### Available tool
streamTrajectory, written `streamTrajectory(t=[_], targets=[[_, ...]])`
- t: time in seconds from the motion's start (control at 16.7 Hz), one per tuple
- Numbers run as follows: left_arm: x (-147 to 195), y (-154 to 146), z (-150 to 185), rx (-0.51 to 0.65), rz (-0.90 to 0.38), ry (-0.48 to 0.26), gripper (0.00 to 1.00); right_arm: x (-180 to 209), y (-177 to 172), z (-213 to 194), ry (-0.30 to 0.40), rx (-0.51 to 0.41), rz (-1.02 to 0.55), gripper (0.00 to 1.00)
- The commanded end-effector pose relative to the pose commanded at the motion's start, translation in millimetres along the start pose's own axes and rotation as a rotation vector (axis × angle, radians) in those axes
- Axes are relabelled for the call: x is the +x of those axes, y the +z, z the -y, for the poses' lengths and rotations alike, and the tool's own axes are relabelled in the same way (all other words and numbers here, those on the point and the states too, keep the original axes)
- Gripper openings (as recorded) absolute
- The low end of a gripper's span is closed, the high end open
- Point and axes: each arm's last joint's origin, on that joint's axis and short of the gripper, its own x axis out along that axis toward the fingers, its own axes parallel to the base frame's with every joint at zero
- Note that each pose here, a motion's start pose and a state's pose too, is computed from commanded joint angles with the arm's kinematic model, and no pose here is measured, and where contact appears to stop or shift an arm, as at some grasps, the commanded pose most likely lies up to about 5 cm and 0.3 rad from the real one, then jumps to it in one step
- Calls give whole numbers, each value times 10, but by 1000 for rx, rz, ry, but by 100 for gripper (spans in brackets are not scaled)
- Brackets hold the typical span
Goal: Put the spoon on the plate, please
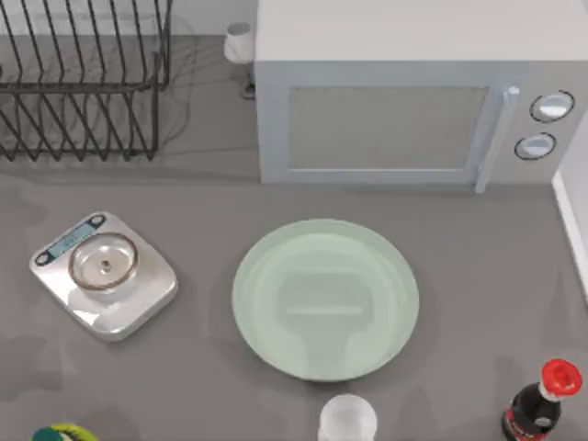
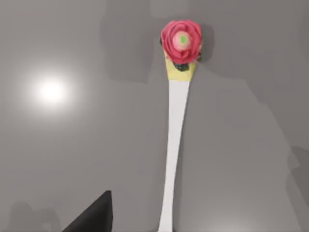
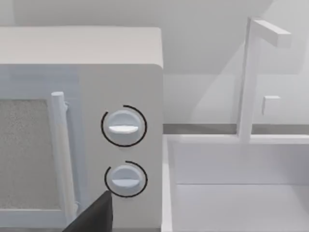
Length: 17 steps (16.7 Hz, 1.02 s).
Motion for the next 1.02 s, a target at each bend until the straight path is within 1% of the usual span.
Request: streamTrajectory(t=[0.18,0.42,0.54,0.9,1.02], targets=[[254,197,-251,31,-171,-79,100,0,0,0,0,0,0,100],[500,335,-484,55,-294,-152,100,0,0,0,0,0,0,100],[553,360,-534,59,-316,-168,100,0,0,0,0,0,0,100],[566,365,-523,63,-318,-169,100,0,0,0,0,0,0,100],[675,334,-514,60,-323,-172,100,0,0,0,0,0,0,100]])
